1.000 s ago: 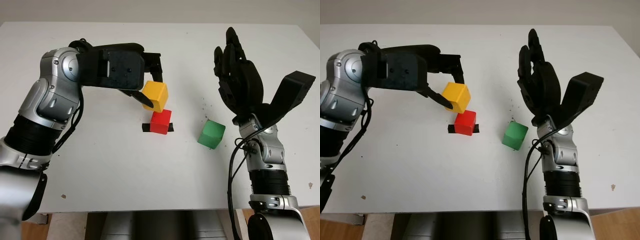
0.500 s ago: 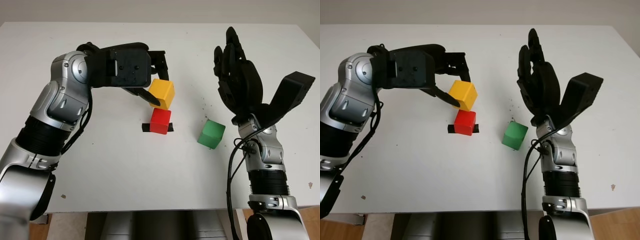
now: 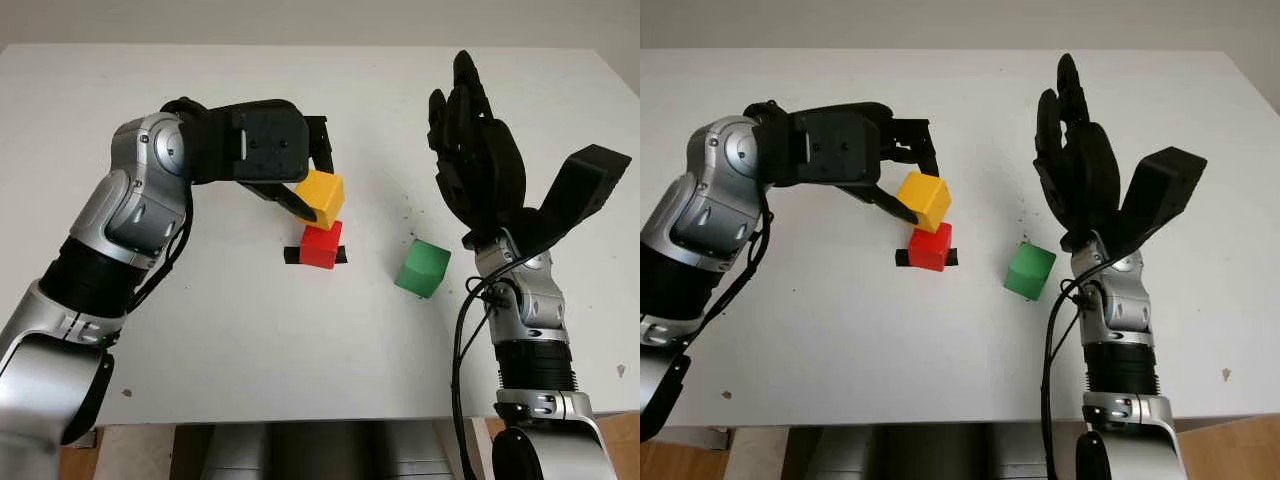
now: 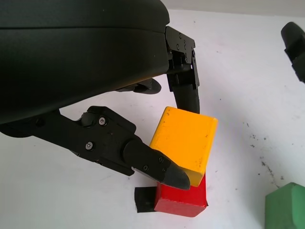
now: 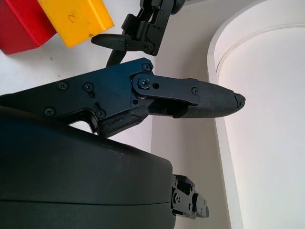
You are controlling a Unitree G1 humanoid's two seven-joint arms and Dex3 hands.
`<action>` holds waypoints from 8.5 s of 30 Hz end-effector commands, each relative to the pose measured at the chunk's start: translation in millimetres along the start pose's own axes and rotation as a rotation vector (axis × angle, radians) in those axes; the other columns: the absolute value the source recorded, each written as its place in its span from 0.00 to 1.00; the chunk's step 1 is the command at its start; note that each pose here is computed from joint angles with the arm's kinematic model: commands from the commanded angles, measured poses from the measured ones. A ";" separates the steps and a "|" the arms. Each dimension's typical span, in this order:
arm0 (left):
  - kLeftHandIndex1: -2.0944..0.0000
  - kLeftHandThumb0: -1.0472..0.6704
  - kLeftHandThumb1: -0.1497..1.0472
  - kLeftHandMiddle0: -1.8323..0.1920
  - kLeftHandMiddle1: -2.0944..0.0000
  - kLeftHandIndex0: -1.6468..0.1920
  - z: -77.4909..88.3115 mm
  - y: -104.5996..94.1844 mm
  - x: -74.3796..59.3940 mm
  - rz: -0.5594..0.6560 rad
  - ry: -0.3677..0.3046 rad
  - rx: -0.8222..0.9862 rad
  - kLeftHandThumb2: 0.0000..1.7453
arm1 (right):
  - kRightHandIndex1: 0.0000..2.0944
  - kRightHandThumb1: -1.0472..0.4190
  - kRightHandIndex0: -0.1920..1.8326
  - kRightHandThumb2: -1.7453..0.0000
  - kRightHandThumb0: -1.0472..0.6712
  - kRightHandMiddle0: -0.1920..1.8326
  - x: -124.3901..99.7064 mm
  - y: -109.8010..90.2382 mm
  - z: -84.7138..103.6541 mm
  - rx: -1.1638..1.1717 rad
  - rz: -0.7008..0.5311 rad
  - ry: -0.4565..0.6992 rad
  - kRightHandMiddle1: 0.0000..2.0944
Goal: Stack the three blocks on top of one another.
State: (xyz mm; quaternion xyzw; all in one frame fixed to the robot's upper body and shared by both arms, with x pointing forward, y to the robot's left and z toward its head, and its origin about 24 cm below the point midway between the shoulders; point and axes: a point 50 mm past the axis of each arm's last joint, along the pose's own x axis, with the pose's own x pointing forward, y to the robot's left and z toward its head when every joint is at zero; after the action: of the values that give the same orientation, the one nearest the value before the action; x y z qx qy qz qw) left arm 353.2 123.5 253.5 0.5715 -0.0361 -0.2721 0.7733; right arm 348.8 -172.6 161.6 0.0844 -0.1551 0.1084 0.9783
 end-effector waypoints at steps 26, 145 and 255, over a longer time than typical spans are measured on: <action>0.02 0.43 0.97 0.76 0.97 0.67 -2.2 -13.6 7.1 -0.104 0.028 -0.075 0.03 | 0.00 0.00 0.00 0.72 0.20 0.00 -4.1 0.7 -4.9 0.002 -0.024 0.001 0.00; 0.98 0.18 1.00 1.00 0.99 0.99 -131.7 -75.0 -70.1 0.765 -0.006 -1.025 0.35 | 0.05 0.15 0.10 0.98 0.19 0.11 -9.0 -47.7 118.3 -1.012 0.362 0.141 0.05; 0.98 0.17 1.00 1.00 0.98 0.99 -136.9 -99.2 -73.6 0.670 0.058 -1.070 0.31 | 0.03 0.10 0.29 0.97 0.39 0.36 -14.6 -39.5 55.9 -1.582 0.655 -0.141 0.58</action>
State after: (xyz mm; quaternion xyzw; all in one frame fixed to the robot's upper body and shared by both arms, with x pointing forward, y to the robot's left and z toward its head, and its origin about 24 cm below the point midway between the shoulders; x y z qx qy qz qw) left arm 303.0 256.0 134.3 0.0657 -0.0487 0.0213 0.9964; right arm 327.8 -224.9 196.3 -0.6791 -0.2519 0.2570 0.6398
